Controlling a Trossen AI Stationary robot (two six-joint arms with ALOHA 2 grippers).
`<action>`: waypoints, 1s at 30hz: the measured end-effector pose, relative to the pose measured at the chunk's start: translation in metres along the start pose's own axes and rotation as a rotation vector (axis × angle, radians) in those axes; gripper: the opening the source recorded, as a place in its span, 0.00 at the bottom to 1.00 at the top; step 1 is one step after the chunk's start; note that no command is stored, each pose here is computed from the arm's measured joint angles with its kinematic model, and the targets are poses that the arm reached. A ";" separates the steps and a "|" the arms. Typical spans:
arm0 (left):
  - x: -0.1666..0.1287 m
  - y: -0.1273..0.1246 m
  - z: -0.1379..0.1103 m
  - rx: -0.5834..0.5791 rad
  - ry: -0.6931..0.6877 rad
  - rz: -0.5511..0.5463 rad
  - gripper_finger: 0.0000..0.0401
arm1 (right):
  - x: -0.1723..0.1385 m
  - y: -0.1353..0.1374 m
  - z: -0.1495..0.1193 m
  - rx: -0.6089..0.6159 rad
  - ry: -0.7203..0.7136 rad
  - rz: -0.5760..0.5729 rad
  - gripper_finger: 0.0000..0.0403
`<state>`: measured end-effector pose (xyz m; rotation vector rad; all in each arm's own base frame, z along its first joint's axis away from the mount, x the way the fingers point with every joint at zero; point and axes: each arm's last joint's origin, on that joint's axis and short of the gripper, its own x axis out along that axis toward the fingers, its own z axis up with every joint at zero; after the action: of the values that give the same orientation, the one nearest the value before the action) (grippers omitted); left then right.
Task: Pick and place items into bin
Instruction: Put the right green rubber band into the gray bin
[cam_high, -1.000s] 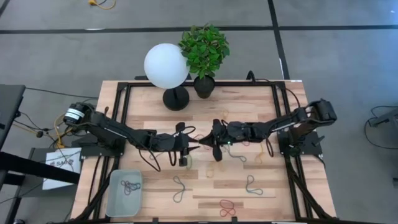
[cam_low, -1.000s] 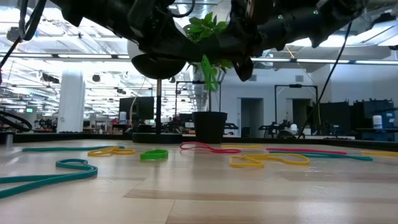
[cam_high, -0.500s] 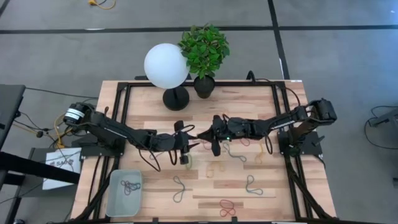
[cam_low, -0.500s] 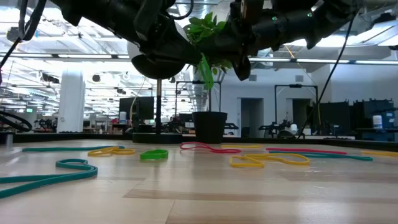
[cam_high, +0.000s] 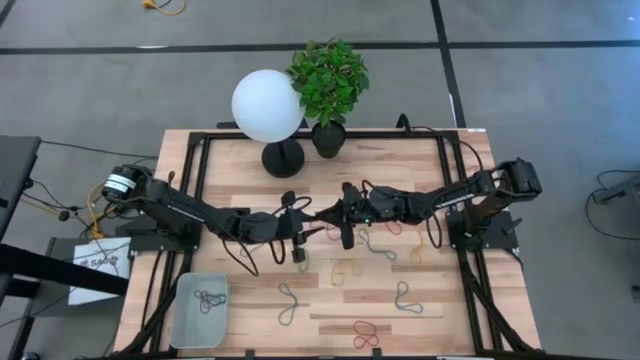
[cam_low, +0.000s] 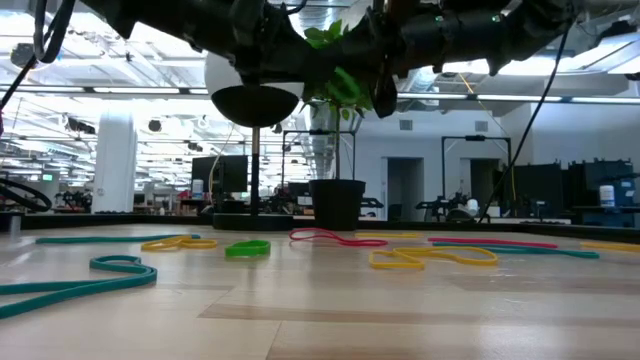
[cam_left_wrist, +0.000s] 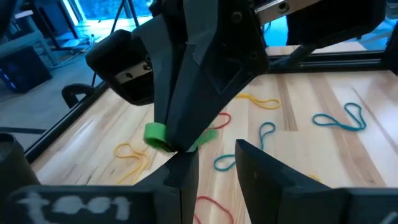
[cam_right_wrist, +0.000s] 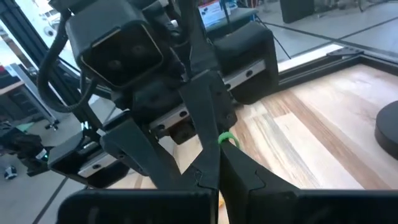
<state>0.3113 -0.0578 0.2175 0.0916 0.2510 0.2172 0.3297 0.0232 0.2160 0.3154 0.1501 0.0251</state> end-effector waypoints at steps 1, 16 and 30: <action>0.000 0.000 0.000 0.000 0.004 0.006 0.24 | 0.000 0.001 0.000 0.000 0.000 0.002 0.00; 0.000 0.001 0.000 -0.011 0.004 0.017 0.24 | 0.000 0.001 0.000 -0.008 0.002 0.004 0.00; 0.000 0.001 -0.001 -0.004 0.008 0.016 0.01 | 0.000 0.000 0.000 -0.009 -0.010 -0.030 0.12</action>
<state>0.3110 -0.0573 0.2168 0.0893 0.2579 0.2341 0.3296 0.0233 0.2160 0.3041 0.1449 -0.0054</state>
